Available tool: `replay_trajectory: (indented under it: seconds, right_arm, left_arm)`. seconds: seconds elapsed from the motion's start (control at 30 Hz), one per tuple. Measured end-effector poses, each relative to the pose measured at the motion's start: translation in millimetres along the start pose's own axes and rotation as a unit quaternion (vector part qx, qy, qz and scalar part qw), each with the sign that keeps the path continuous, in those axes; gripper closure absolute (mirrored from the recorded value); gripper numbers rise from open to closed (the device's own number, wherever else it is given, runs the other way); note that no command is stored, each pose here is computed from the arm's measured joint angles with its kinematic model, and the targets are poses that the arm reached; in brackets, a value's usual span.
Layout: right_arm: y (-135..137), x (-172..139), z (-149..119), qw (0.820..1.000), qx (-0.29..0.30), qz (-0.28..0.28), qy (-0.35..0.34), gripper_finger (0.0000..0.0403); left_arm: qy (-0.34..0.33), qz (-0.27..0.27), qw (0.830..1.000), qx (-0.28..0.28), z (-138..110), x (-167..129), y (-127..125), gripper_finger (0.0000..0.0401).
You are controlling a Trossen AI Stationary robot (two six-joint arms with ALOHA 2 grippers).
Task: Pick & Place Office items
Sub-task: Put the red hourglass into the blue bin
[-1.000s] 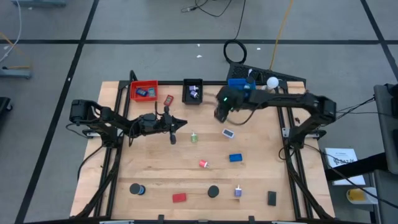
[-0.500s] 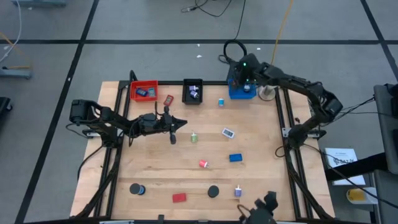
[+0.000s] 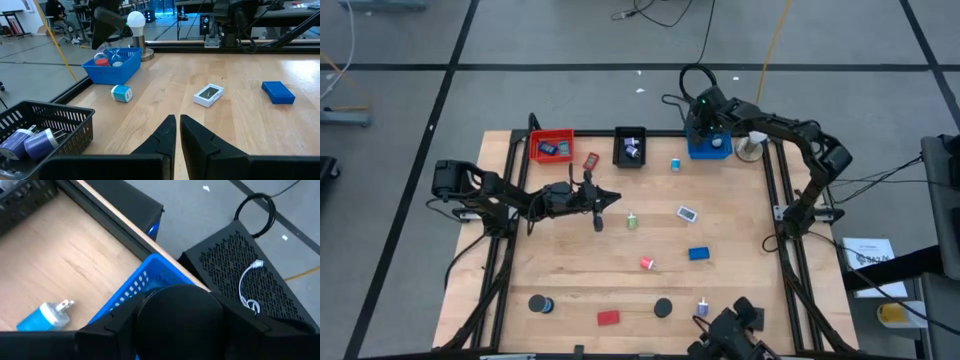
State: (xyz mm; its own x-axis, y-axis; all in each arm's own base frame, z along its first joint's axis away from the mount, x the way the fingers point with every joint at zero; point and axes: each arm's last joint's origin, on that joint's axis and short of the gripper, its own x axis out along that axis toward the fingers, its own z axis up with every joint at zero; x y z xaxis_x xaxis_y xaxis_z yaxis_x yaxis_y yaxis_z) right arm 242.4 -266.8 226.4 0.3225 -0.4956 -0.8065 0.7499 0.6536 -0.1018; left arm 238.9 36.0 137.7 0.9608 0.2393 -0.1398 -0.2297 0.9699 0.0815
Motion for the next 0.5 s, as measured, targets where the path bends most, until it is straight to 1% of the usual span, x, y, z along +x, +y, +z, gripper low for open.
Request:
replay_trajectory:
  seconds: [0.13,0.3,0.4,0.5]
  right_arm:
    - [-1.8,5.5,-1.5,1.0,-0.004,-0.002,0.007,0.0203]
    - [-1.1,13.4,-3.7,1.0,-0.01,-0.002,0.017,0.0191]
    - [-0.1,20.9,-7.7,0.999,-0.015,-0.001,0.035,0.0197]
    - [1.0,26.1,-7.4,0.999,-0.018,-0.002,0.032,0.0203]
  left_arm:
    - [0.001,0.0,1.0,0.001,-0.2,0.0,0.0,0.0368]
    - [0.001,0.0,1.0,0.001,-0.3,0.0,0.0,0.0368]
    - [0.001,0.0,1.0,0.001,-0.3,0.0,0.0,0.0368]
    - [0.002,0.0,1.0,0.001,-0.3,0.0,0.0,0.0368]
